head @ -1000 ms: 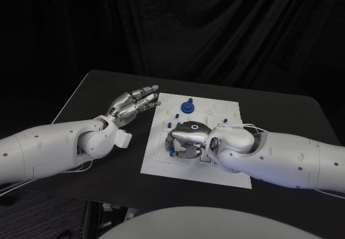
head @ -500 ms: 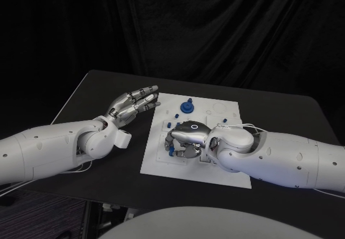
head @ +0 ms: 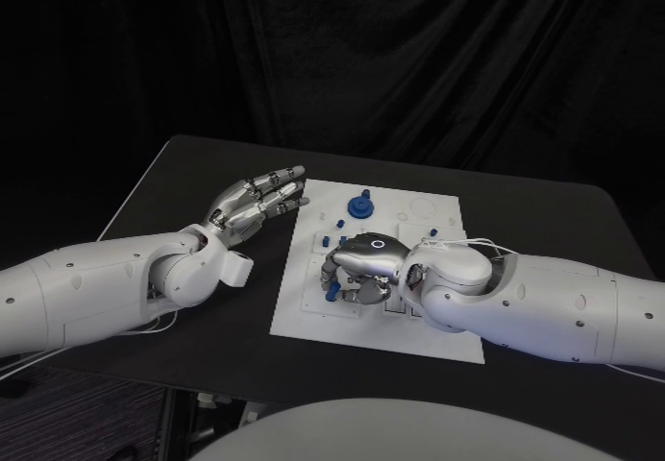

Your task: Assemble the parts on the task board

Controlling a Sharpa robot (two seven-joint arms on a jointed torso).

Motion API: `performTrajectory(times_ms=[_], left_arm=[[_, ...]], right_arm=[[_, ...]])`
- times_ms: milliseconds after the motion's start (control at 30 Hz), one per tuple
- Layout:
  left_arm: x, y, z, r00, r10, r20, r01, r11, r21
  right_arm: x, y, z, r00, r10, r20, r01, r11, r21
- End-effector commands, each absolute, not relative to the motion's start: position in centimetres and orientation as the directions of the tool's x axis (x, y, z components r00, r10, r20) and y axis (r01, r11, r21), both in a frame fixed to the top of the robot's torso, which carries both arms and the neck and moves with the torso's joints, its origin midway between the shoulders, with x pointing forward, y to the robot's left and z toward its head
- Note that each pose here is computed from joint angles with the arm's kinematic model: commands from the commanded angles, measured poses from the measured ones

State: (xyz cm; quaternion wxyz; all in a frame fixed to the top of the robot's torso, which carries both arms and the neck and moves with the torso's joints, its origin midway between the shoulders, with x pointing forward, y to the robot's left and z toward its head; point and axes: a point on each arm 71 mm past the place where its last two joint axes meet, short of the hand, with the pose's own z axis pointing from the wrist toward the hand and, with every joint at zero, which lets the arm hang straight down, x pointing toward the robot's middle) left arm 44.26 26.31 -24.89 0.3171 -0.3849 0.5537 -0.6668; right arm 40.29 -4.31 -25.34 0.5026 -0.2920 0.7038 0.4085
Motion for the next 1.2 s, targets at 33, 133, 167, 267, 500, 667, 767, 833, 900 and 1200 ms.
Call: performTrajectory(times_ms=[33, 133, 167, 267, 500, 667, 767, 833, 900, 1200], left_arm=[[44.20, 26.31, -24.39, -0.509, -0.843, 0.175, 0.054, -0.235, -0.971], [44.19, 26.31, -24.42, -0.509, -0.843, 0.176, 0.051, -0.233, -0.971], [44.19, 26.31, -24.43, -0.509, -0.843, 0.176, 0.051, -0.233, -0.971], [44.18, 26.31, -24.45, -0.509, -0.843, 0.176, 0.048, -0.232, -0.972], [44.17, 26.35, -24.50, -0.508, -0.843, 0.176, 0.043, -0.229, -0.973], [44.18, 26.38, -24.53, -0.508, -0.843, 0.176, 0.040, -0.227, -0.973], [44.17, 26.42, -24.54, -0.507, -0.844, 0.175, 0.039, -0.226, -0.973], [44.17, 26.43, -24.55, -0.507, -0.844, 0.175, 0.038, -0.225, -0.974], [44.18, 26.42, -24.56, -0.507, -0.844, 0.175, 0.038, -0.225, -0.974], [44.23, 26.33, -24.61, -0.508, -0.843, 0.176, 0.035, -0.224, -0.974]], right_arm=[[40.15, -4.52, -25.91, -0.340, -0.019, -0.940, -0.811, 0.513, 0.283], [40.16, -4.58, -25.91, -0.341, -0.019, -0.940, -0.809, 0.515, 0.283], [40.16, -4.59, -25.91, -0.341, -0.019, -0.940, -0.809, 0.515, 0.283], [40.18, -4.66, -25.91, -0.341, -0.019, -0.940, -0.808, 0.517, 0.283], [40.23, -4.86, -25.93, -0.341, -0.018, -0.940, -0.804, 0.523, 0.282], [40.26, -4.97, -25.92, -0.340, -0.016, -0.940, -0.802, 0.526, 0.281], [40.27, -4.99, -25.89, -0.339, -0.013, -0.941, -0.802, 0.527, 0.281], [40.26, -4.96, -25.88, -0.339, -0.013, -0.941, -0.803, 0.526, 0.281], [40.23, -4.91, -25.88, -0.339, -0.014, -0.941, -0.804, 0.524, 0.282], [40.10, -4.53, -25.89, -0.359, -0.011, -0.933, -0.807, 0.506, 0.305]])
